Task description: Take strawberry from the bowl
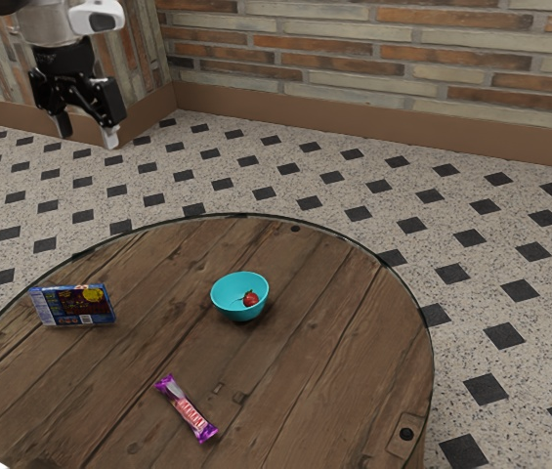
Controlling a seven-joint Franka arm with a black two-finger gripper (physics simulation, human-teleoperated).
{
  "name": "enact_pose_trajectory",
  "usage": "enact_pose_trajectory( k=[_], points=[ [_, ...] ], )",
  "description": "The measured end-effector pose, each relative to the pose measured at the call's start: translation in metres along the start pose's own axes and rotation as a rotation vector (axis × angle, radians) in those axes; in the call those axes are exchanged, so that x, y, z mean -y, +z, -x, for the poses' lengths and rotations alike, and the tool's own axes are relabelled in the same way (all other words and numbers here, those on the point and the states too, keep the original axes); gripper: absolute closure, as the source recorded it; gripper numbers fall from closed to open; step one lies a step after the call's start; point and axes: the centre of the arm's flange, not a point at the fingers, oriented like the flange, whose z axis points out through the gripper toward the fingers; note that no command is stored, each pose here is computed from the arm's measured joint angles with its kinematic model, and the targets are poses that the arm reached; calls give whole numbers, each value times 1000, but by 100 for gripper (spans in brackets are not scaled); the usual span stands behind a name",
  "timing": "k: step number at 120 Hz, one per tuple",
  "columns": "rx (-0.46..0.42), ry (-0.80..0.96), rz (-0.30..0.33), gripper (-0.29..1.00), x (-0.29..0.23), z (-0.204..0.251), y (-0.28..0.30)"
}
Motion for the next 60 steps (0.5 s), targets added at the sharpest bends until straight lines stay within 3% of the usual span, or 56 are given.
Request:
enact_pose_trajectory(
  k=[16,27,34,60],
  points=[
    [42,5,1,0,0,-11,21],
    [186,22,7,0,-9,-29,109],
    [231,42,-19,0,-15,-31,162],
    [175,164,-81,0,-58,-86,268]
  ],
)
